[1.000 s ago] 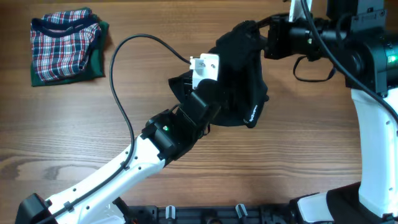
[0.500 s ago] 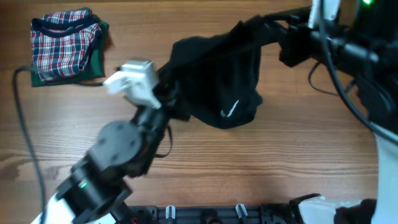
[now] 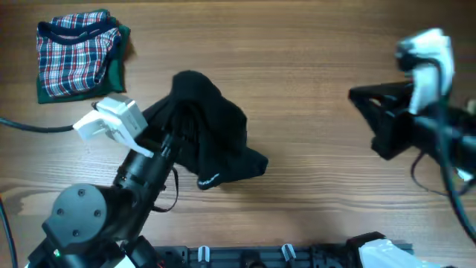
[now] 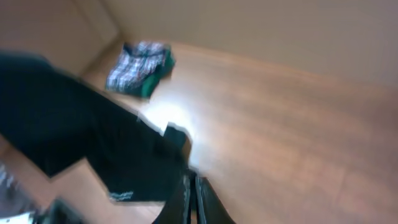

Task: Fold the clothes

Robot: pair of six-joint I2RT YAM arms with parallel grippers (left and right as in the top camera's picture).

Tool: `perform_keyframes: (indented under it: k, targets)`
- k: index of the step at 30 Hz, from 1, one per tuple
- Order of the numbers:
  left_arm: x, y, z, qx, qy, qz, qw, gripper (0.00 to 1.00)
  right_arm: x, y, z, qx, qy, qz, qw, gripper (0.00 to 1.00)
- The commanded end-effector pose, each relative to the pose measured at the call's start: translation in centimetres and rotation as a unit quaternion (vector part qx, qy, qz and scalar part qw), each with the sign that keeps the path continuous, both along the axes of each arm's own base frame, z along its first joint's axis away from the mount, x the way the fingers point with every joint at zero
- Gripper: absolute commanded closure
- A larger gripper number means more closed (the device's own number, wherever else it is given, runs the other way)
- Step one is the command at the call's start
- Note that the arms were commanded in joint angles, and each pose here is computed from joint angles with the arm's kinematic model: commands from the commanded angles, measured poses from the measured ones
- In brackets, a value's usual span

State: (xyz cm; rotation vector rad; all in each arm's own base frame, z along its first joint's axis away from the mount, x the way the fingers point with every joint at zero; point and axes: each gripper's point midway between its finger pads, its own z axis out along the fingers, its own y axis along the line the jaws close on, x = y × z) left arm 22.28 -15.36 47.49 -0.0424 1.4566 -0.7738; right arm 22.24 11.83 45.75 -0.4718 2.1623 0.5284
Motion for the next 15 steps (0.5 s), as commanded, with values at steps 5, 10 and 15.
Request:
perform_keyframes:
  k: [5, 10, 15]
  targets:
    - [2.7, 4.1, 3.3, -0.1, -0.03, 0.16, 0.982, 0.96, -0.4, 3.7, -2.9, -0.017, 0.038, 0.132, 0.99, 0.95]
    - [5.1, 2.7, 4.0, -0.153, -0.048, 0.191, 0.968, 0.96, 0.3, 7.5, -6.4, -0.064, 0.038, 0.182, 0.981, 0.84]
    - [5.2, 3.4, 5.0, -0.199, -0.065, 0.208, 0.956, 0.96, 3.3, 11.0, -9.5, -0.032, 0.052, 0.142, 0.988, 0.63]
